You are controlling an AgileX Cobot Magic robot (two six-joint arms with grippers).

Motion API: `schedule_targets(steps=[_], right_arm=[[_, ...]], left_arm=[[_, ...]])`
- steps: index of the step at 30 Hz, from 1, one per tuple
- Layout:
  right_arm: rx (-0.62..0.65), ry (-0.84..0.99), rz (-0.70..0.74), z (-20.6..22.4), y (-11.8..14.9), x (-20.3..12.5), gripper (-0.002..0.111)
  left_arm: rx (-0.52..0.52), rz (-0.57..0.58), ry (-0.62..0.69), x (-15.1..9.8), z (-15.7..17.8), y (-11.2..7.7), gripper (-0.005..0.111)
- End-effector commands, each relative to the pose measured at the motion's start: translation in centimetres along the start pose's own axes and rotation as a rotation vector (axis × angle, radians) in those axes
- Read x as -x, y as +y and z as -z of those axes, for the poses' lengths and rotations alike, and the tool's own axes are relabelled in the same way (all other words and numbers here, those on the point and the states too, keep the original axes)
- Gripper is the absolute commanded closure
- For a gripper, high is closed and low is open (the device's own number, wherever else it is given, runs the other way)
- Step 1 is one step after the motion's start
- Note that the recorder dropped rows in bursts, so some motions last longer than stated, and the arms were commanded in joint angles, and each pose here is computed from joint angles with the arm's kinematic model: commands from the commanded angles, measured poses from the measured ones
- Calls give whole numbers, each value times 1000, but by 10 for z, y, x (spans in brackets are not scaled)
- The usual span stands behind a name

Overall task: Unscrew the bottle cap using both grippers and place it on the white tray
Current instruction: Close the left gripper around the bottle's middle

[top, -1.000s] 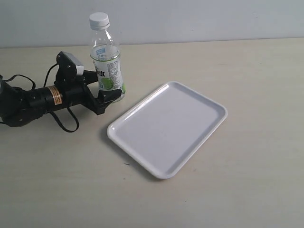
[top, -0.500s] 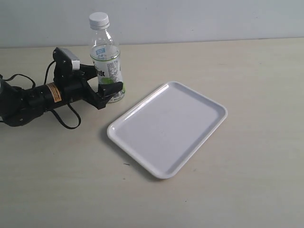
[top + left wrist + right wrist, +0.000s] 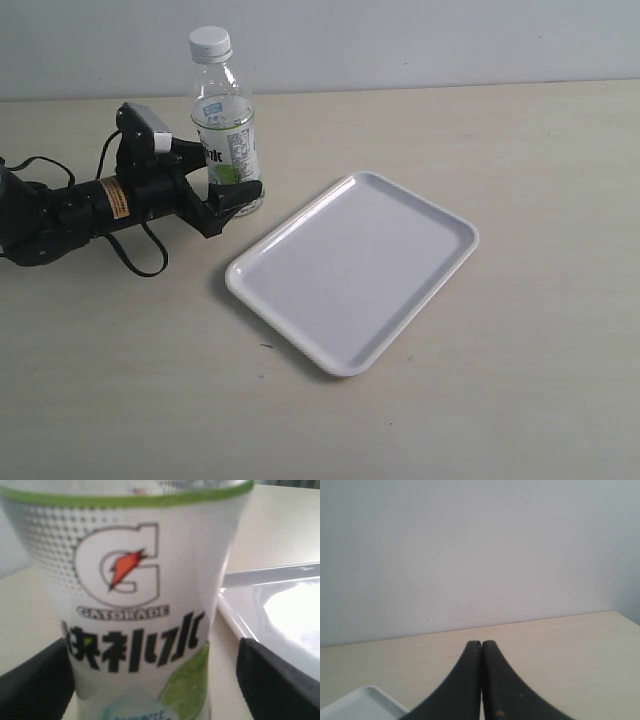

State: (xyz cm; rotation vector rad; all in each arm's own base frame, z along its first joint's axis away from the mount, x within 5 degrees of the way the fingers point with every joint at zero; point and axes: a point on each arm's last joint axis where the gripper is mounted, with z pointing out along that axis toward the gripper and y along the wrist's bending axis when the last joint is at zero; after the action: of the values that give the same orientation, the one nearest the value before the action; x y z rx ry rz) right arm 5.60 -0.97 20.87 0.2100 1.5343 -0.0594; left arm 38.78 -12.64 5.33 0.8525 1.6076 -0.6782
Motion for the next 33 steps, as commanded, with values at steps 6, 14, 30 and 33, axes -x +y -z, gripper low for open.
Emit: schedule_targets(steps=[6,14,30,33], right_arm=[[3,-6,6,0,0,-1,108],[3,-6,6,0,0,-1,108],[3,-6,6,0,0,-1,108],[3,-6,6,0,0,-1,108]], left_arm=[[43,29,-31,5,-1,4,26],[40,42,-31,5,-2,3,26],[30,52,-64,8,-2,2,26],[30,52,-64,8,-2,2,26]])
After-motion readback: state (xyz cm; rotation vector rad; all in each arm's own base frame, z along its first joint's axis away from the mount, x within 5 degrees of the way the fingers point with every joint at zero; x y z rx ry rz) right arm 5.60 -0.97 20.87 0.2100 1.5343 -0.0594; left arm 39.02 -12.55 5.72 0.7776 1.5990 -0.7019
